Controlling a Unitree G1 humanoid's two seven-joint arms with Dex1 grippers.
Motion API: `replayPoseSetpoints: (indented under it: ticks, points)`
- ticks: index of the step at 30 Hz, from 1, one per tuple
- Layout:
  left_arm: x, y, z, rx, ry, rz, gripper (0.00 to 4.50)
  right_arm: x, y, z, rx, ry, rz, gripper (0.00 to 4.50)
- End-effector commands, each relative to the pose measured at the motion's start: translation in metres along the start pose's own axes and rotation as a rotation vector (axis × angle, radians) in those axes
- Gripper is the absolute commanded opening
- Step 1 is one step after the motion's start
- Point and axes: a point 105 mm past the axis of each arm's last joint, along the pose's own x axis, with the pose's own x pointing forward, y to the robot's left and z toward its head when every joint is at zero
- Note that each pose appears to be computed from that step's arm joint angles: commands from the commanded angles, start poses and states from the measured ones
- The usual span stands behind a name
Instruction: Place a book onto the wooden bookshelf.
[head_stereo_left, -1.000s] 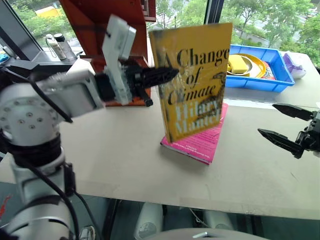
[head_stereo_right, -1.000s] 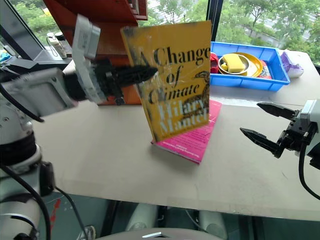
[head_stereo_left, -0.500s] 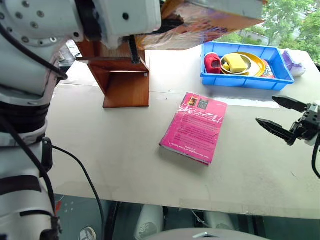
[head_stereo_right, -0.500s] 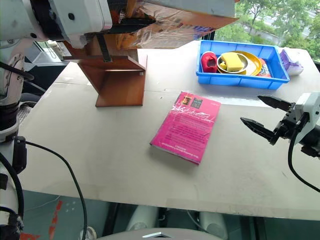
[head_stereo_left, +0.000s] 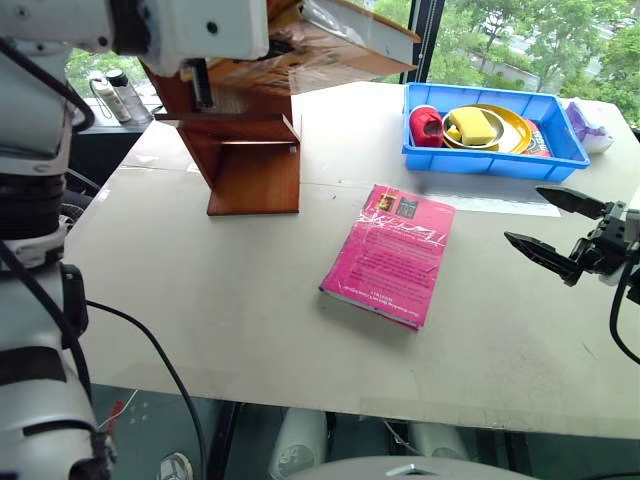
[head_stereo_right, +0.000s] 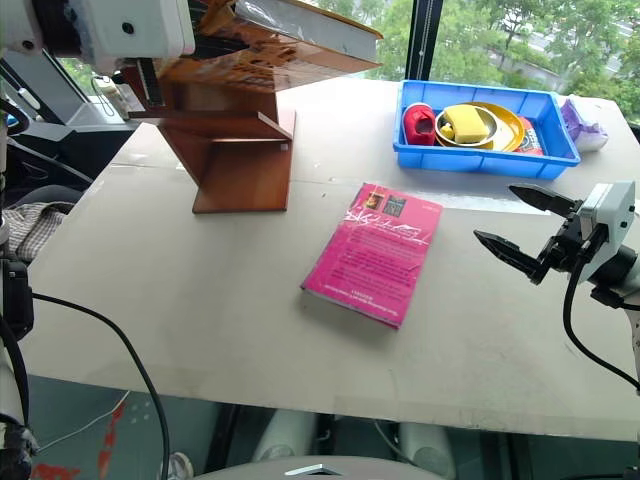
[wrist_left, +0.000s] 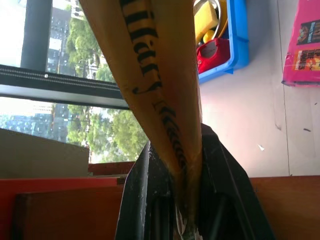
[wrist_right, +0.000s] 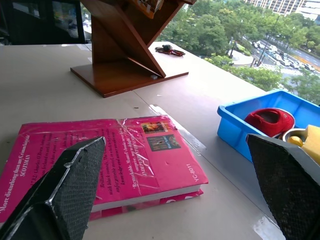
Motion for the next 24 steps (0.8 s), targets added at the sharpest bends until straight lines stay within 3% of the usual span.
replayPoseSetpoints:
  ticks: [1,3,9,15,24]
  points:
    - [-0.013,0.005,-0.016,-0.076,0.158,0.003,0.04,0.002,0.002,0.012,-0.048,-0.038,0.018,4.5]
    - [-0.014,0.004,-0.03,-0.073,0.315,0.004,0.04,0.003,0.003,0.014,-0.058,-0.045,0.029,4.5]
    - [-0.005,-0.008,-0.043,-0.13,0.495,-0.1,0.04,0.008,0.002,0.022,-0.07,-0.076,0.05,4.5]
    - [0.02,-0.015,-0.051,-0.07,0.529,-0.122,0.04,0.006,0.002,0.024,-0.059,-0.093,0.034,4.5]
    - [0.025,-0.031,-0.058,-0.074,0.53,-0.184,0.04,0.002,0.001,0.048,-0.03,-0.193,0.003,4.5]
